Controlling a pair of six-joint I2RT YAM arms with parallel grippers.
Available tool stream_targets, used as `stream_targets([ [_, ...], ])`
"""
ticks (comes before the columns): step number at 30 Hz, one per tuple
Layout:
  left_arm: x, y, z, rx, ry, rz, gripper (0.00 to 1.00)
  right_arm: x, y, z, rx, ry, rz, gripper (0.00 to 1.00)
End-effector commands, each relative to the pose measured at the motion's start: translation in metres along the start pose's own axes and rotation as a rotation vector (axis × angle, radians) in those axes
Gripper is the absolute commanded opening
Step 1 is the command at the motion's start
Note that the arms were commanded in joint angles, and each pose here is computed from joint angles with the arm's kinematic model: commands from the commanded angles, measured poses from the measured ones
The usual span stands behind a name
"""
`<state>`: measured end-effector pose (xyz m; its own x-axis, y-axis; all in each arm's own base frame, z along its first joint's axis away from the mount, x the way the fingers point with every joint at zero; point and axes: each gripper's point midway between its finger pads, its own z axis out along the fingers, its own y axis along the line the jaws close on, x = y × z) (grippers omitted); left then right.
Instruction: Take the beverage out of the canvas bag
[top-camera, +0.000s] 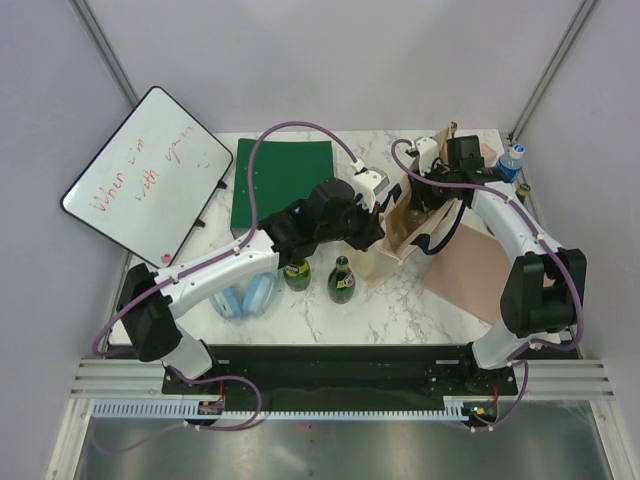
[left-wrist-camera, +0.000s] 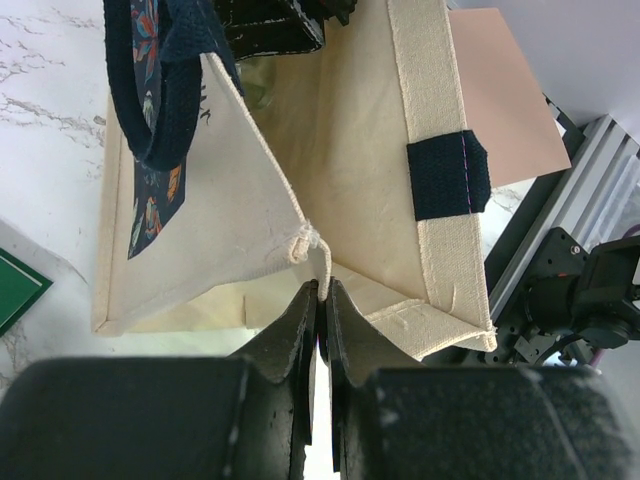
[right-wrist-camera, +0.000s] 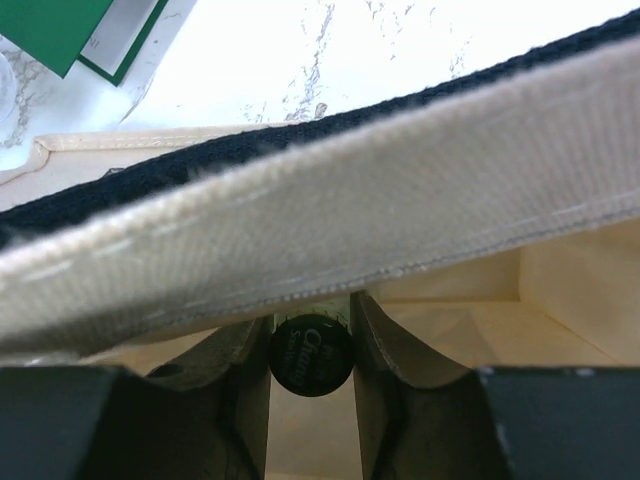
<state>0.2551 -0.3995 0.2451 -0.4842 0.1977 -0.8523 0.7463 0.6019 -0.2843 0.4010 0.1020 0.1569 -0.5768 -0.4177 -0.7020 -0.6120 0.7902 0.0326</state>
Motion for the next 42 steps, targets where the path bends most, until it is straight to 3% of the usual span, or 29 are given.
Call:
stream_targets([
  [1, -0.007, 0.002, -0.003, -0.012, -0.03, -0.015, 0.12, -0.036, 0.015, -0.02, -0.062, -0.089, -0.029, 0.08],
  [5, -0.008, 0.004, -0.004, -0.017, -0.033, -0.011, 0.12, -0.069, 0.021, -0.041, -0.082, -0.177, -0.06, 0.0],
  [15, -0.013, 0.005, -0.007, -0.02, -0.043, -0.003, 0.13, -0.136, 0.027, -0.095, -0.062, -0.361, -0.133, 0.0],
  [27, -0.024, 0.029, -0.009, -0.154, -0.073, -0.055, 0.16, -0.185, 0.036, -0.159, -0.023, -0.525, -0.192, 0.0],
  [42, -0.013, 0.046, -0.009, -0.194, -0.042, -0.11, 0.17, -0.23, -0.023, -0.224, 0.084, -0.731, -0.089, 0.0],
])
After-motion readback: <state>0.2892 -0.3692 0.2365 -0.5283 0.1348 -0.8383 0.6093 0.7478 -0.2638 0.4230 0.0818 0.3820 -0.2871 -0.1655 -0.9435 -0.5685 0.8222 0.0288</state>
